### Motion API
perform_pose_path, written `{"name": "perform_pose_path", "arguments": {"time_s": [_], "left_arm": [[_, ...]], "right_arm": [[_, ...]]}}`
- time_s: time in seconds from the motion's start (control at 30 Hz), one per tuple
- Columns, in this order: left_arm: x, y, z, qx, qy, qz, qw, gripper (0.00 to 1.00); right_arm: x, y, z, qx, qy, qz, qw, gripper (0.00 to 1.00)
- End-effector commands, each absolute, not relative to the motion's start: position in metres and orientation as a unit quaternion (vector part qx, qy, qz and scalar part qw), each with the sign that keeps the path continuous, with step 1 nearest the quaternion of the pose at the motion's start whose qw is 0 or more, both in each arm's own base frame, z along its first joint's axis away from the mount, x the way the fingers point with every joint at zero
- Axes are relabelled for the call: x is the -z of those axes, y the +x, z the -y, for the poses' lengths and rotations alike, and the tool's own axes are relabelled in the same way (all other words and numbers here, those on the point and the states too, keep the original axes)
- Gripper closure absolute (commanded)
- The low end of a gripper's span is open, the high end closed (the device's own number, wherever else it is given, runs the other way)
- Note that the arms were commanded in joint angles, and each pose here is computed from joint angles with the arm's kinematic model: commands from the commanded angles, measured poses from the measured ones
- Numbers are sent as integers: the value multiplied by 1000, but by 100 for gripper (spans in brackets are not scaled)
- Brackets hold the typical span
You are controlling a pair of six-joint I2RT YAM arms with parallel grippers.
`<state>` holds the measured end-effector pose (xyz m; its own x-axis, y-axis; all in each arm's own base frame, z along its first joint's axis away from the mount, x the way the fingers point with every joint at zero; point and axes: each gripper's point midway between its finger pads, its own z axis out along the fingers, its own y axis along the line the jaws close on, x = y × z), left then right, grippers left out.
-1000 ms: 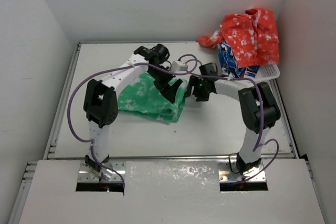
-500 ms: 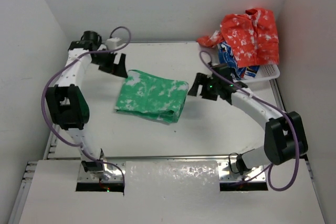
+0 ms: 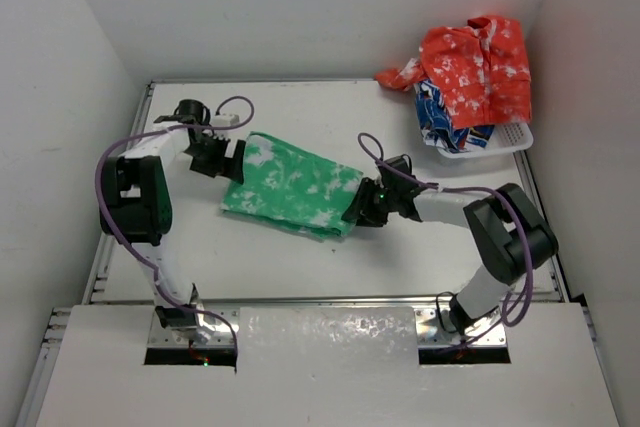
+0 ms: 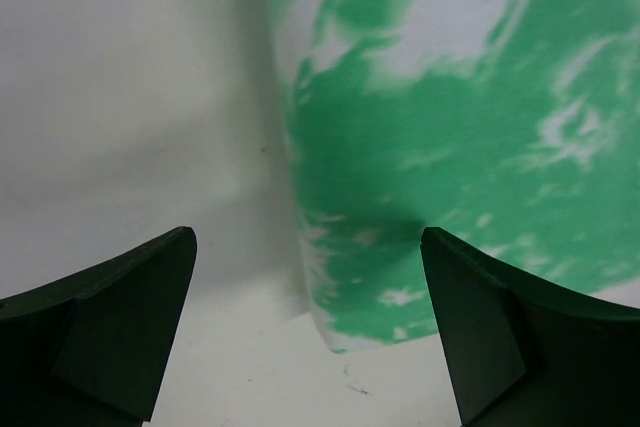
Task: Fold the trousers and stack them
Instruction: Fold the trousers
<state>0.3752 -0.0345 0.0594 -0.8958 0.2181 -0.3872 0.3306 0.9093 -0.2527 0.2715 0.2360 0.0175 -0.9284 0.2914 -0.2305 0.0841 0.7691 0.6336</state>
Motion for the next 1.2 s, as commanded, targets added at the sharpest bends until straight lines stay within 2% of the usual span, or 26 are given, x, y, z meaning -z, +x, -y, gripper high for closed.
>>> {"name": "perform_pose_path", "arguments": {"time_s": [0.0, 0.2, 0.27, 0.33, 0.37, 0.47, 0.53, 0.57, 0.6, 0.67, 0.7, 1.0, 1.17], "left_arm": [[-42, 378, 20, 128, 132, -965, 185, 7], [-37, 366, 18, 132, 139, -966, 173, 7], [-40, 363, 19, 139, 141, -964, 177, 7], [-46, 361, 20, 144, 146, -962, 181, 7], [-48, 360, 20, 145, 148, -961, 183, 7], [-63, 357, 18, 151, 156, -958, 189, 7], [-74, 353, 14, 151, 158, -956, 193, 6], [-78, 353, 14, 149, 165, -955, 197, 6], [-83, 351, 13, 146, 168, -955, 198, 6], [-89, 350, 13, 144, 170, -953, 203, 6], [-90, 349, 14, 147, 171, -953, 202, 6], [-101, 353, 18, 161, 171, -949, 209, 6], [-105, 356, 20, 164, 179, -946, 213, 6]], "right_arm": [[-13, 279, -239, -332, 100, -924, 159, 58], [9, 298, -232, -308, 93, -935, 153, 57], [13, 302, -231, -299, 75, -939, 153, 61], [6, 308, -241, -320, 53, -933, 154, 71], [3, 308, -243, -324, 45, -932, 154, 81], [-3, 305, -225, -314, 16, -938, 144, 95], [-8, 297, -194, -288, 4, -948, 132, 100], [-12, 301, -174, -277, 15, -952, 132, 100], [-14, 283, -157, -254, 22, -963, 92, 100], [-19, 286, -121, -197, 3, -976, 88, 100], [-21, 266, -106, -168, 5, -985, 47, 100], [-48, 213, -19, 17, -132, -990, -47, 100], [-69, 217, 2, 63, -169, -984, -1, 100]]}}
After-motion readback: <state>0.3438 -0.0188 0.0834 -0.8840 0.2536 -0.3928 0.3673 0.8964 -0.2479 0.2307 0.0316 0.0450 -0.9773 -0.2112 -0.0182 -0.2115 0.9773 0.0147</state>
